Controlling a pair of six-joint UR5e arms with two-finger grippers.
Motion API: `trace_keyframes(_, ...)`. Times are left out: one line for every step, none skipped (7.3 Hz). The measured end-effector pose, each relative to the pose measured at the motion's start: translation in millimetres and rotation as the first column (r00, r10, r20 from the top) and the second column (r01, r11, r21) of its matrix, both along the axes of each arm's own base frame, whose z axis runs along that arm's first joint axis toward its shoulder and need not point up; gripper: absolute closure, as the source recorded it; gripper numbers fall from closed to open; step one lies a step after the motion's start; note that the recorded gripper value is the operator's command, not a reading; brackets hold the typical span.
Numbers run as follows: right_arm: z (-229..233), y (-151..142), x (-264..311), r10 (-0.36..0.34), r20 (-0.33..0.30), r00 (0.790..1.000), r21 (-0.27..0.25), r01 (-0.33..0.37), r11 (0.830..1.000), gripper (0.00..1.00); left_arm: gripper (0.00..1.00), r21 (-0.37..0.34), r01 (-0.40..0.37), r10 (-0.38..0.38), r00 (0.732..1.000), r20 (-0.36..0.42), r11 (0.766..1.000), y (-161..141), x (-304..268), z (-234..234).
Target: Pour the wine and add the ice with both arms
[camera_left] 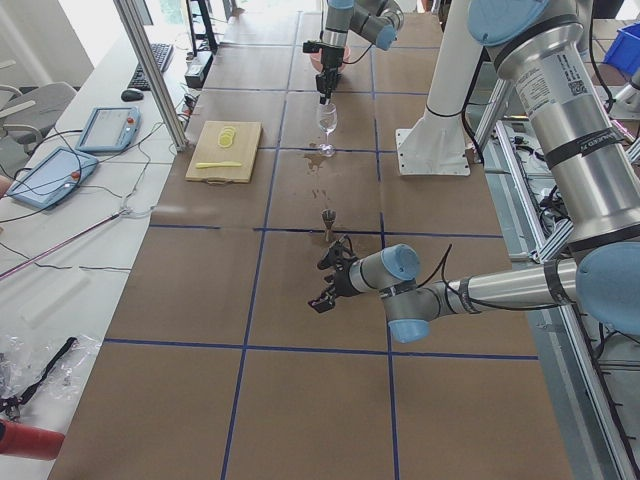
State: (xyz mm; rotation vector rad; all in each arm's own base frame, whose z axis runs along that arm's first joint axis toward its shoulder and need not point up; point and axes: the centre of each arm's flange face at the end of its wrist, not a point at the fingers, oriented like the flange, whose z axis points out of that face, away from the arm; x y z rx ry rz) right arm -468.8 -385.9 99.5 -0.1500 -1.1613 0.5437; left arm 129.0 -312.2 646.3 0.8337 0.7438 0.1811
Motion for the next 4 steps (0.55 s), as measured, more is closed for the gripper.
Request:
trace_keyframes(-0.1,1.1,-0.4,-0.002,-0.001,1.0,-0.001,0.002,1.0,0.01,0.0,0.0,0.001,-0.001,1.0,0.0,1.0,-0.1,-0.1,0.0)
trace_keyframes(0.2,1.2,-0.5,-0.001,-0.002,1.0,-0.001,0.001,1.0,0.01,0.0,0.0,0.002,-0.002,1.0,0.001,1.0,0.0,-0.2,0.3)
trace_keyframes(1.1,1.0,-0.3,-0.001,-0.004,1.0,-0.002,0.001,1.0,0.01,0.0,-0.002,0.002,-0.002,1.0,0.003,1.0,0.2,-0.6,1.7)
trace_keyframes(6.2,-0.3,3.9,0.002,-0.01,1.0,-0.004,-0.002,1.0,0.0,0.0,-0.005,0.001,-0.001,1.0,0.007,1.0,0.6,-0.8,4.0)
